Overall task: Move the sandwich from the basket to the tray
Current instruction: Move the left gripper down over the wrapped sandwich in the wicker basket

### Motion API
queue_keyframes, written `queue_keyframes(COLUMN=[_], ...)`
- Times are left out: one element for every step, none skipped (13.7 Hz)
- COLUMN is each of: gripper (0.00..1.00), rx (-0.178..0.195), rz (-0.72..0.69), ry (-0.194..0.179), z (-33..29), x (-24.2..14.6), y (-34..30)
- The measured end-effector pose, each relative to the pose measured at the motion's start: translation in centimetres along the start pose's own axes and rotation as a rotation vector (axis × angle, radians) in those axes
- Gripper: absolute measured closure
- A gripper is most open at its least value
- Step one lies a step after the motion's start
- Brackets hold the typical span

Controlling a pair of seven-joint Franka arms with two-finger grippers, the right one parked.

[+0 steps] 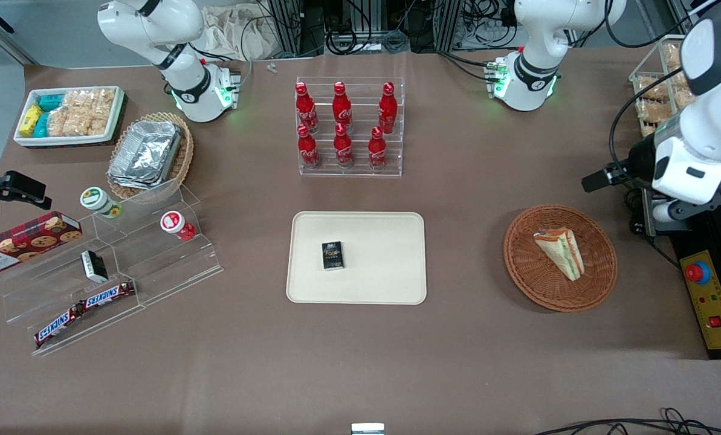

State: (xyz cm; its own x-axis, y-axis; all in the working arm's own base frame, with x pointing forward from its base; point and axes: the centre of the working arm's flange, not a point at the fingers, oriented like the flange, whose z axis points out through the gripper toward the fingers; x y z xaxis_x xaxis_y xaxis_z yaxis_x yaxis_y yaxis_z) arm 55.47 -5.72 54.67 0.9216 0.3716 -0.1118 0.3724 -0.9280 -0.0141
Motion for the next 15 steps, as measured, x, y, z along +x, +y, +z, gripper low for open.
queue_keyframes(gripper=[0.00,0.00,0.00,0.00,0.00,0.00,0.00,0.00,0.00,0.00,0.00,0.00,0.00,0.00,0.00], rx=[0.000,-0.002,-0.004,-0.007,-0.011,-0.016,-0.019,-0.023,-0.028,-0.031,-0.030,-0.027,-0.029,-0.033,-0.034], rz=[-0.024,-0.047,-0.067,-0.083,-0.101,-0.117,-0.130,-0.142,-0.153,-0.161,-0.164,-0.164,-0.164,-0.164,-0.164], ry=[0.001,0.004,0.007,0.011,0.018,0.028,0.038,0.047,0.056,0.065,0.078,0.092,0.105,0.115,0.119], z=[1.1,2.1,3.3,4.3,5.4,6.5,7.7,9.0,10.2,11.3,12.4,13.5,14.6,15.7,16.7], x=[0.2,0.5,0.8,1.0,1.3,1.5,1.6,1.6,1.6,1.6,1.6,1.6,1.5,1.5,1.5], y=[-0.1,-0.3,-0.6,-0.9,-1.1,-1.3,-1.4,-1.5,-1.5,-1.6,-1.7,-1.9,-2.0,-2.1,-2.1])
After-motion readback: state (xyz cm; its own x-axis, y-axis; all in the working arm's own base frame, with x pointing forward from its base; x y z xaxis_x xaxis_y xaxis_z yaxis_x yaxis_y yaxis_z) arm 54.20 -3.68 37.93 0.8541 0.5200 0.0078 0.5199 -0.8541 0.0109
